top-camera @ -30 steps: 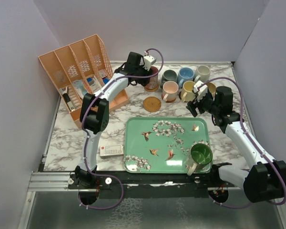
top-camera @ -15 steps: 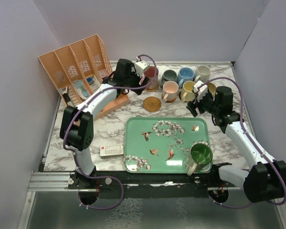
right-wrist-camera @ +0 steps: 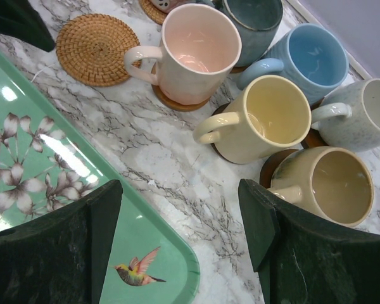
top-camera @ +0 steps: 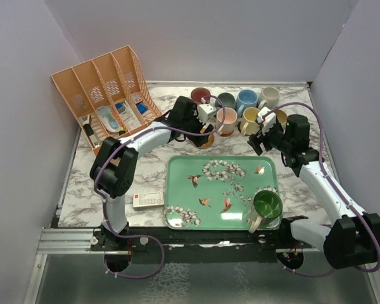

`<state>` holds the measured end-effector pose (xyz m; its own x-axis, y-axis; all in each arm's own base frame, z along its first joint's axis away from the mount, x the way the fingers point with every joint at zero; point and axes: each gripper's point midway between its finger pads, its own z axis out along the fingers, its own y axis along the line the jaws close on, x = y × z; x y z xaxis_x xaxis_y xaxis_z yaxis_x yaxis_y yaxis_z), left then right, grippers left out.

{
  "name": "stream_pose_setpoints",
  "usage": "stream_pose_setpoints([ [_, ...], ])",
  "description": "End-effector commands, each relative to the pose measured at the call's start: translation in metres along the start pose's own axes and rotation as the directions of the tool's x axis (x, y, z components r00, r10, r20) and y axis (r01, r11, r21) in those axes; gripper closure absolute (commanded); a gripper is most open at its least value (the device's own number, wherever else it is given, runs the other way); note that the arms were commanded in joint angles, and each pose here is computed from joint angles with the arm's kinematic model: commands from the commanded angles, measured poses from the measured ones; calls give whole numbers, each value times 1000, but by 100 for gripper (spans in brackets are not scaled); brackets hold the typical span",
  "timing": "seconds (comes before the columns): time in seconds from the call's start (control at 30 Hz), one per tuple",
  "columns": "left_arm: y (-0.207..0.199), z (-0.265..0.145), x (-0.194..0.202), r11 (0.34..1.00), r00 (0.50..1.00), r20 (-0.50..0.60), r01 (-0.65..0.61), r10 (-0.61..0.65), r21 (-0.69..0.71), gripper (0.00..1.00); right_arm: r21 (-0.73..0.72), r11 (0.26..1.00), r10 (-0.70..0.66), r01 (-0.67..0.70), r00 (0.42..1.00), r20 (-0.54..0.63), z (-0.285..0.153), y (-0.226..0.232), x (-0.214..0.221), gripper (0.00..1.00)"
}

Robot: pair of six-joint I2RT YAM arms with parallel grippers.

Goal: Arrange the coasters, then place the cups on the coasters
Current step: Move the coaster to the center of the board.

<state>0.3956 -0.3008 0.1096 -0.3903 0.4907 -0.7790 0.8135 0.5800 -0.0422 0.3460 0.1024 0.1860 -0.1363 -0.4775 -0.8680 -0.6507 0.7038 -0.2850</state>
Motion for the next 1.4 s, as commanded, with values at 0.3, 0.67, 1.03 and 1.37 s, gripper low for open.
stream_pose_setpoints([
  [0.3, 16, 54, 4, 1000, 1000, -24, 4, -3, 25, 31, 27, 999, -16, 17, 1000, -11, -3, -5, 3, 25],
  [0.67, 36, 75, 23, 999, 996, -89, -14, 10, -41, 41, 26, 1000, -15, 15, 1000, -18, -2, -5, 5, 25],
  [1.03, 65, 87, 30, 994, 992, -125, -10, -4, -112, 45, 32, 999, -21, 21, 1000, -16, -3, -6, 4, 25],
  [1.37, 76, 94, 26, 991, 993, -122, -6, -10, -131, 45, 34, 999, -21, 22, 1000, -17, -3, -6, 4, 25],
])
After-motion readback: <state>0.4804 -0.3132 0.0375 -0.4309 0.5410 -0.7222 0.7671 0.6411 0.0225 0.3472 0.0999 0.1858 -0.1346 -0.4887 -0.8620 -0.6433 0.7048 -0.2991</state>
